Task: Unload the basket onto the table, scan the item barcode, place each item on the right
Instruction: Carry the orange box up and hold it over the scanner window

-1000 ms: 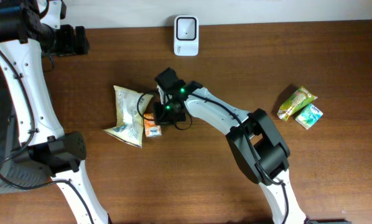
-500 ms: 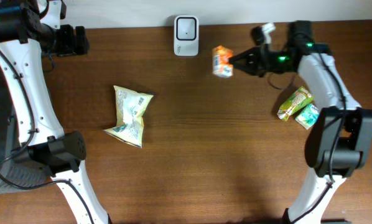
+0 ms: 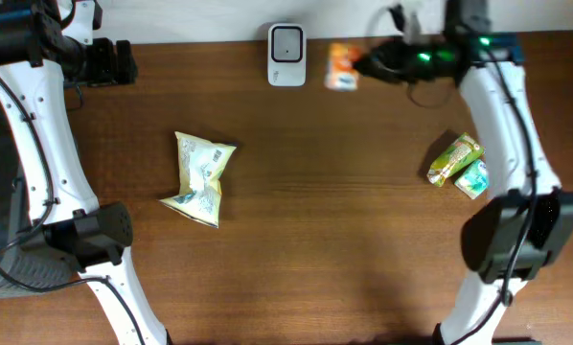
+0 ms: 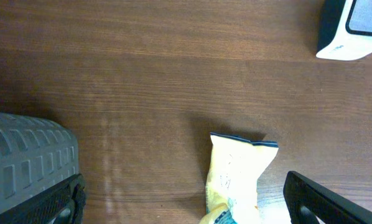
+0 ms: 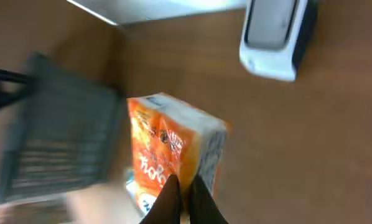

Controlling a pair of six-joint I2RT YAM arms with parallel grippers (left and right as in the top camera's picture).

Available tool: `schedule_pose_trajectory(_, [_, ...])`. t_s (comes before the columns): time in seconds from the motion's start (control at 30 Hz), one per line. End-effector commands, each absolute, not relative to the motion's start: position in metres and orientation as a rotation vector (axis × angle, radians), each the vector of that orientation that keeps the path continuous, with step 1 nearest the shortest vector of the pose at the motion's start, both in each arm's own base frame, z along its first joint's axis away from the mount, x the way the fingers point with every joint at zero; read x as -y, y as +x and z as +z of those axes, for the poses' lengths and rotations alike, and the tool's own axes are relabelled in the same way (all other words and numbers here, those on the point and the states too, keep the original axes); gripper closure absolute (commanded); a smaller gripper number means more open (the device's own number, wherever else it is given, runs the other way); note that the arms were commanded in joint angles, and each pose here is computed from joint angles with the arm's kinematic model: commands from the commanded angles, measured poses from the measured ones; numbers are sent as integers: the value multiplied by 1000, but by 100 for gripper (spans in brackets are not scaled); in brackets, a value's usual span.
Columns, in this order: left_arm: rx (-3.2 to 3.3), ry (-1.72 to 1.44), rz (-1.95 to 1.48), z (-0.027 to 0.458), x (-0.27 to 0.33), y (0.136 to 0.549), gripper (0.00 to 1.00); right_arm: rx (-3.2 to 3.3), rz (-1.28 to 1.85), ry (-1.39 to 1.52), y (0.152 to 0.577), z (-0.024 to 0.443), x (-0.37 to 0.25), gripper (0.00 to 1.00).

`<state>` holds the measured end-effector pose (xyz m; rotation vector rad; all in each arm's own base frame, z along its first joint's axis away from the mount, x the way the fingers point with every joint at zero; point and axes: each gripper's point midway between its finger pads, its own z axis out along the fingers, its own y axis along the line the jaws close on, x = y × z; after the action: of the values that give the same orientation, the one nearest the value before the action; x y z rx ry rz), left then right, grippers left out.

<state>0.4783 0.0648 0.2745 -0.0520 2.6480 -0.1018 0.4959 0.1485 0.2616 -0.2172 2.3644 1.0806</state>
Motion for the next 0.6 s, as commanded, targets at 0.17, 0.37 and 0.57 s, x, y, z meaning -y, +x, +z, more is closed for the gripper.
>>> schedule_pose_trajectory(0.17, [-2635,-32,-110,279,-62,478,1,-2029,-336,-366,564,289,-192,96])
schedule_pose_trajectory(0.37, [-2635,-32,-110,279,-62,478,1,-1854,-721,-651,622,223,-211,96])
schedule_pose_trajectory(0.57, [-2635,-31,-110,279,-62,478,1,-1870,-706,-724,636,165,-225,96])
